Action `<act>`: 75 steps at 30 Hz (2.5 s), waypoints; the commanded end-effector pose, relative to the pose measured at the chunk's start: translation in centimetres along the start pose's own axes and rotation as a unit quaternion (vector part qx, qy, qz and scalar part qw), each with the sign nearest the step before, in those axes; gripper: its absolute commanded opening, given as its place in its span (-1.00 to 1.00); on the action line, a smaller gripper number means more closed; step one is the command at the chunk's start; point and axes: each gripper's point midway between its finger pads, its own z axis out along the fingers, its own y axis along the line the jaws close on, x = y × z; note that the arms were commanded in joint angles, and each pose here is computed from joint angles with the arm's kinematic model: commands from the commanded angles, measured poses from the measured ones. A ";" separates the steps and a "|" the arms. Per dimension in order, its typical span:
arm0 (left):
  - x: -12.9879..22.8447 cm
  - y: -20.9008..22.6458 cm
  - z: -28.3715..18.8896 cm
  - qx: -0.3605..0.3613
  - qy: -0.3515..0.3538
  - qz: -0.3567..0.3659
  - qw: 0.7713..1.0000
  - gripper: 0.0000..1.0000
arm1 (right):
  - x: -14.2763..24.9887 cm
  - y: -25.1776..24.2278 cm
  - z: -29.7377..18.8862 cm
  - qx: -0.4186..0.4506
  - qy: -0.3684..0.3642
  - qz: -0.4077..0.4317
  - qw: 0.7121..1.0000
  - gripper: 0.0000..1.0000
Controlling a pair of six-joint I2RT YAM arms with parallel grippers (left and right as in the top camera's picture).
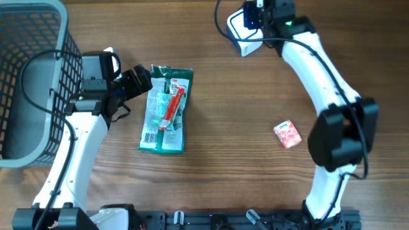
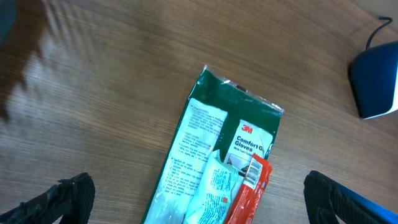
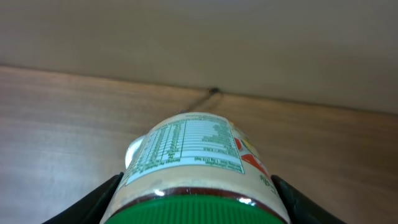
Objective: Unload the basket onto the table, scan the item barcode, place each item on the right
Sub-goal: 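Lift the jar, tilt it, and raise it up to the scanner, then carry the jar right and set it down beside the Vim bottle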
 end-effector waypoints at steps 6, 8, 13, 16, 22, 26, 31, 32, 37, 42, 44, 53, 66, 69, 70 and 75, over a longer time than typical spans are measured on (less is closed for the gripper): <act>-0.9 -0.5 -0.7 0.010 -0.013 0.003 1.000 1.00 | -1.5 1.5 5.0 -0.036 -0.091 0.004 0.995 -0.91; -0.9 -0.5 -0.7 0.010 -0.013 0.003 1.000 1.00 | -1.1 1.5 6.0 -0.038 -0.099 0.004 0.994 -0.91; -0.9 -0.5 -0.7 0.010 -0.013 0.003 1.000 1.00 | -1.3 2.0 6.8 -0.083 -0.120 0.003 0.989 -0.91; -0.9 -0.5 -0.7 0.010 -0.013 0.003 1.000 1.00 | -2.0 0.7 6.8 -0.074 -0.132 0.008 0.988 -0.91; -0.9 -0.5 -0.7 0.010 -0.013 0.003 1.000 1.00 | -6.2 -4.2 1.5 -0.043 -0.148 0.024 0.988 -0.91; -0.9 -0.5 -0.7 0.010 -0.013 0.003 1.000 1.00 | -8.0 -7.1 -6.6 -0.024 -0.113 0.036 0.993 -0.91; -0.9 -0.5 -0.7 0.010 -0.013 0.003 1.000 1.00 | -1.6 -8.3 -12.6 -0.013 0.046 0.055 0.997 -0.91; -0.9 -0.5 -0.7 0.010 -0.013 0.003 1.000 1.00 | 0.5 -8.1 -13.0 -0.016 0.089 0.058 0.994 -0.92; -0.9 -0.5 -0.7 0.010 -0.013 0.003 1.000 1.00 | 11.5 -6.9 -14.4 -0.024 0.293 0.084 0.952 -0.87; -0.9 -0.5 -0.7 0.010 -0.013 0.003 1.000 1.00 | 18.6 -7.2 -13.7 0.012 0.369 0.112 0.922 -0.85; -0.9 -0.5 -0.7 0.010 -0.013 0.003 1.000 1.00 | 20.8 -7.1 -13.1 0.013 0.381 0.115 0.917 -0.84; -0.9 -0.5 -0.7 0.010 -0.013 0.003 1.000 1.00 | 24.6 -7.9 -12.6 0.043 0.401 0.102 0.909 -0.73; -0.9 -0.5 -0.7 0.010 -0.013 0.003 1.000 1.00 | 24.4 -9.2 -11.7 0.076 0.379 0.087 0.918 0.39; -0.9 -0.5 -0.7 0.010 -0.013 0.003 1.000 1.00 | 24.5 -9.2 -11.9 0.076 0.383 0.086 0.916 0.40; -0.9 -0.5 -0.7 0.010 -0.013 0.003 1.000 1.00 | 24.7 -9.2 -12.0 0.076 0.388 0.086 0.914 0.41; -0.8 -0.5 -0.7 0.010 -0.012 0.003 1.000 1.00 | 25.5 -8.6 -12.9 0.064 0.411 0.091 0.905 0.51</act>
